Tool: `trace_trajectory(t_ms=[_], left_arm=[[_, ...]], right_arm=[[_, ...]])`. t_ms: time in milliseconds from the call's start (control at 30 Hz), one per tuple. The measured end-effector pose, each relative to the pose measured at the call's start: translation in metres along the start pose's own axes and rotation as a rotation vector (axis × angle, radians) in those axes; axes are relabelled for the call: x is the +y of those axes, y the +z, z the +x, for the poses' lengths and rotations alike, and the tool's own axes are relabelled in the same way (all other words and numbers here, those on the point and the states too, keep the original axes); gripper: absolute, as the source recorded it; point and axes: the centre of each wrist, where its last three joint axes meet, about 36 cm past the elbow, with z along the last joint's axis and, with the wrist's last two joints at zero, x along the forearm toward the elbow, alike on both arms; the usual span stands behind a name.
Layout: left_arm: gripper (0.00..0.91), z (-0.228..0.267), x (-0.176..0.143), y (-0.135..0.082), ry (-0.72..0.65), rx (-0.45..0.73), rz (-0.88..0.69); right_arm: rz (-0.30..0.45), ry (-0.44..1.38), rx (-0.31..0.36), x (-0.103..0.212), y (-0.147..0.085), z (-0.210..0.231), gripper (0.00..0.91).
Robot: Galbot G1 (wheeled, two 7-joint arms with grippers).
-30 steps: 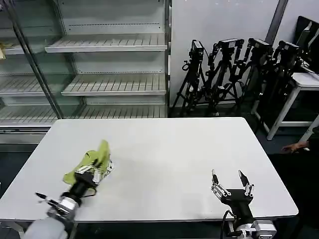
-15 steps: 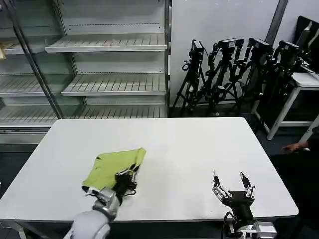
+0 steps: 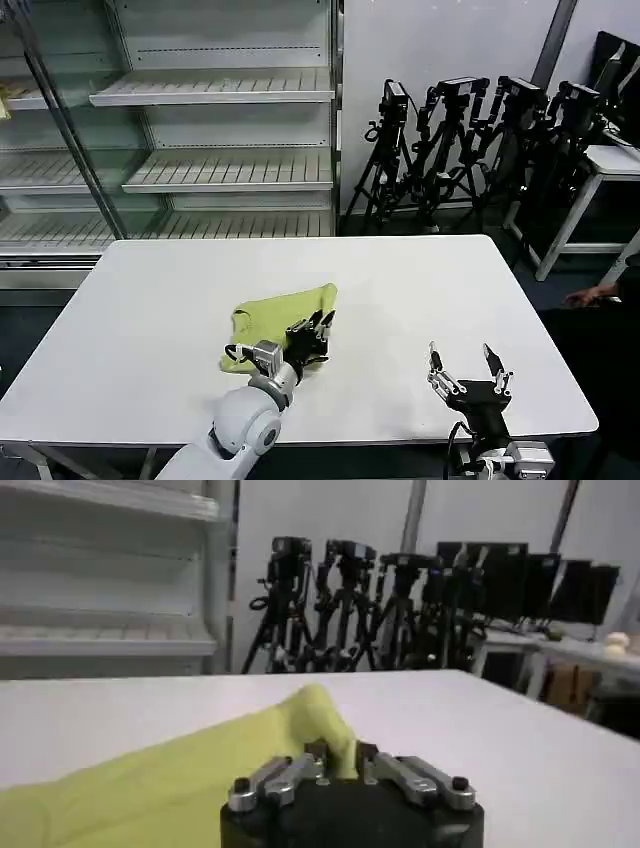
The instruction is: Fold and organize the clothes.
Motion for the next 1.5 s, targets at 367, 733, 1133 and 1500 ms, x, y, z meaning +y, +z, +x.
trace_trajectory(t_ms=[367, 733, 1133, 1500], left_arm=[[0.907, 0.016, 0.006, -0.015, 0.037, -0.11, 0.068], [0.907, 0.093, 0.037, -0.016, -0.147, -0.228, -0.02], [0.907, 0.166, 0.047, -0.009, -0.305, -0.241, -0.09], [0.907, 0.196, 0.036, -0.004, -0.344, -0.218, -0.118]], right_arm=[[0.031, -0.015, -0.025, 0.0, 0.001, -0.005, 0.907], [0.052, -0.027, -0.071, 0.004, 0.008, -0.013, 0.907], [0.05, -0.058, -0.078, 0.01, 0.012, -0.019, 0.907], [0.029, -0.081, -0.07, 0.013, 0.013, -0.019, 0.907]])
